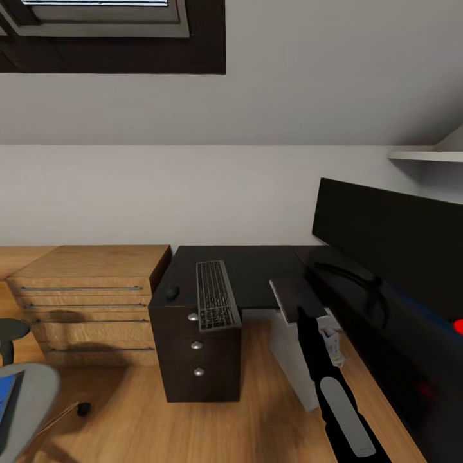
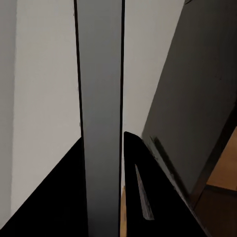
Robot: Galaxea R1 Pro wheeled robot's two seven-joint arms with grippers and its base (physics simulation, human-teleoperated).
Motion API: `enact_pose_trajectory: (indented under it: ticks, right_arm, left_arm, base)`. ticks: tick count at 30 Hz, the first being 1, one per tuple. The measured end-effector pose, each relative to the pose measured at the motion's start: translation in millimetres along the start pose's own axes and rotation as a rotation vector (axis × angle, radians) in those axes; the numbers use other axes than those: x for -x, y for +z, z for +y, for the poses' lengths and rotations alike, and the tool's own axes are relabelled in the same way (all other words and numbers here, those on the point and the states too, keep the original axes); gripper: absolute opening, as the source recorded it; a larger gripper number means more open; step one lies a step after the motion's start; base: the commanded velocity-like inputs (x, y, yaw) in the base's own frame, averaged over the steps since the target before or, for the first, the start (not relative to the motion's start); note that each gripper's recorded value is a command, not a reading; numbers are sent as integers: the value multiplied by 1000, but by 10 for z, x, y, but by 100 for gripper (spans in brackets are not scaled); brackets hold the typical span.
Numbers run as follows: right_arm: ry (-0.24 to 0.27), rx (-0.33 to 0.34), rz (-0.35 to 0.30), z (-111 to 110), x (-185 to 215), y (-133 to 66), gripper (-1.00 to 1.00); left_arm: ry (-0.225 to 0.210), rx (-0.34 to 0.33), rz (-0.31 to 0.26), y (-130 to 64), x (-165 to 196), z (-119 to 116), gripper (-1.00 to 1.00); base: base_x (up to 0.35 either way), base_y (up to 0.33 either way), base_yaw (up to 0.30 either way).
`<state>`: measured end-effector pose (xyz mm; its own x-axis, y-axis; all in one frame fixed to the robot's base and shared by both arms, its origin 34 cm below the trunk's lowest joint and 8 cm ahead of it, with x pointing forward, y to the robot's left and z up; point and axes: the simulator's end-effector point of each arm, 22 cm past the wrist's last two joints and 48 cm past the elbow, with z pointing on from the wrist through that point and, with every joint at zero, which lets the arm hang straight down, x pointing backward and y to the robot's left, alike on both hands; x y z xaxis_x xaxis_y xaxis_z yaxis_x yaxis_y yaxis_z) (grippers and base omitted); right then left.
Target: In the bedroom, organize the workspace by keeping the computer under the desk, ensuring the monitor is on the desk, placing the keyboard on the desk next to the monitor, placing the mouse on the desk next to the keyboard, moving the folder from the swivel chair onto the desk next to the mouse, stacking the notebook on top of the folder with the pen on top of the notebook, and positioning the swivel chair next to the desk.
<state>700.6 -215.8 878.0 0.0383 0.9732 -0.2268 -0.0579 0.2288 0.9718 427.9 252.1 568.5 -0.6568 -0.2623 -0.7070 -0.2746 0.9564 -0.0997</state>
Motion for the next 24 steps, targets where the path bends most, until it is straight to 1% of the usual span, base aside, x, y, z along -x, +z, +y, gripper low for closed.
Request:
enact_pose_trajectory:
  ticks: [9, 14, 16, 17, 18, 20, 21, 22, 24]
  right_arm:
    - [-2, -20, 8, -95, -39, -9, -100]
    - [7, -39, 21, -162, -122, -19, -100]
    - [21, -57, 40, -225, -183, -27, -100]
    - [31, -66, 50, -251, -209, -30, -100]
    - [58, -84, 72, -304, -269, -39, -100]
    - [95, -100, 97, -351, -333, -49, -100]
    - [135, -117, 118, -396, -392, -61, -100]
    - [191, -135, 137, -442, -449, -75, -100]
    - [230, -146, 146, -465, -476, -83, -100]
  left_arm:
    - [0, 0, 0, 0, 1, 0, 100]
    - [0, 0, 0, 0, 1, 0, 100]
    - [0, 0, 0, 1, 0, 0, 100]
    - [0, 0, 0, 1, 0, 0, 100]
    - [0, 0, 0, 2, 0, 0, 100]
    - [0, 0, 1, 2, -1, 0, 100]
    - [0, 0, 1, 3, -2, 0, 100]
    - [0, 0, 1, 3, -2, 0, 100]
    - [0, 0, 1, 3, -1, 0, 100]
  base:
    - [329, 0, 0]
    - [317, 0, 0]
    - [222, 0, 0]
    - [128, 0, 0]
    - [103, 0, 0]
    - [67, 0, 0]
    - [27, 0, 0]
    - [22, 0, 0]
    - [12, 0, 0]
